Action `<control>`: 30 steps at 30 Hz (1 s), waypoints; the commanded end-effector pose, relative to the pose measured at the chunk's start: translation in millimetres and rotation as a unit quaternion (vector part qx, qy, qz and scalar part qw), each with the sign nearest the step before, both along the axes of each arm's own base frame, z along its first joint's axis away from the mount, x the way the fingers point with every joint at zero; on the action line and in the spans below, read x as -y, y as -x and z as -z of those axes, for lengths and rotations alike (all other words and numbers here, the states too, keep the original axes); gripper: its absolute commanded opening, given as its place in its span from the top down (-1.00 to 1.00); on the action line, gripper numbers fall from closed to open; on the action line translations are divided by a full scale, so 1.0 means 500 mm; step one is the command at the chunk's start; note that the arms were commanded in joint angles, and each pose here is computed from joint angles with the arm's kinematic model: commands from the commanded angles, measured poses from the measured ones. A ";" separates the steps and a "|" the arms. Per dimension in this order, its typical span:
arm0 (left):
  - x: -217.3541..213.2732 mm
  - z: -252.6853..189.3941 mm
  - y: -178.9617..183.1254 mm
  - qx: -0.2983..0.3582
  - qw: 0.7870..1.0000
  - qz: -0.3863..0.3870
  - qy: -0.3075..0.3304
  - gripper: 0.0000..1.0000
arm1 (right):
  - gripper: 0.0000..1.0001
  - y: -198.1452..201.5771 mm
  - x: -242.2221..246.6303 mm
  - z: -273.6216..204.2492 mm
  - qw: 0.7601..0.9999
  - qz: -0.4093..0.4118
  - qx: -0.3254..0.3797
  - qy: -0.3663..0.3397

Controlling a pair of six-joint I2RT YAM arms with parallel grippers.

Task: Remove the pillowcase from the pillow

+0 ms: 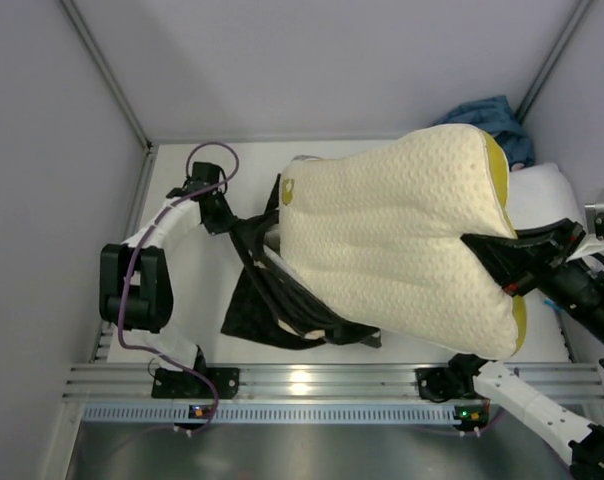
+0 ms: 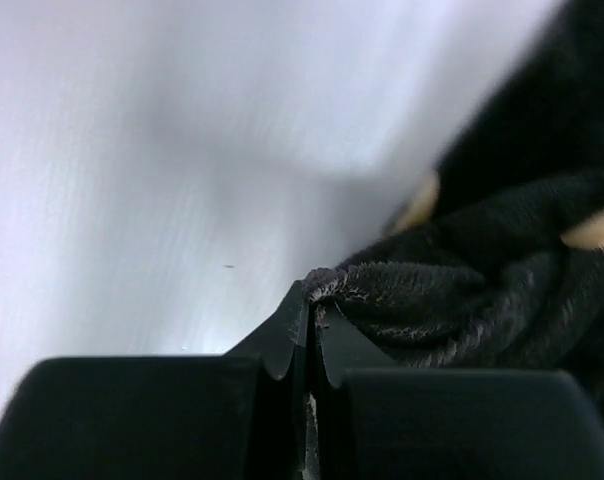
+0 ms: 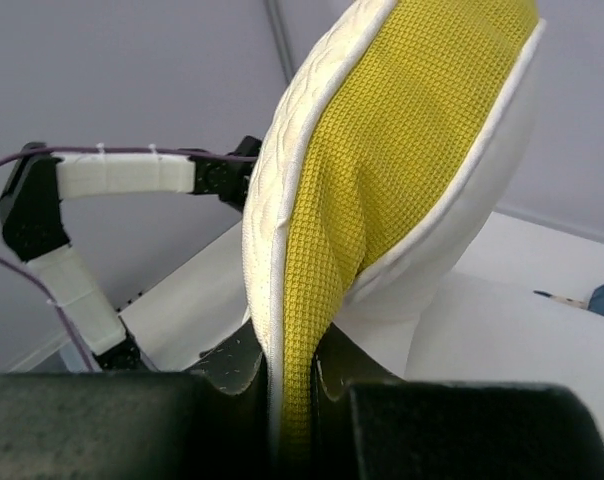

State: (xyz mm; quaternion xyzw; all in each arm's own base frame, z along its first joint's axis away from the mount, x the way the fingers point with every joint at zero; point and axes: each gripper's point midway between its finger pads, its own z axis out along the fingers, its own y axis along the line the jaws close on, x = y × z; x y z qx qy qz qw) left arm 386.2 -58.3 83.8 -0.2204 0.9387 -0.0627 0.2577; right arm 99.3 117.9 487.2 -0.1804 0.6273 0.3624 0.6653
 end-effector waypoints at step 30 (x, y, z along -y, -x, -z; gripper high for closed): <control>0.372 -0.129 0.459 0.083 0.934 0.263 0.226 -0.98 | 1.00 -0.269 0.109 0.025 0.938 0.340 -0.042 -0.052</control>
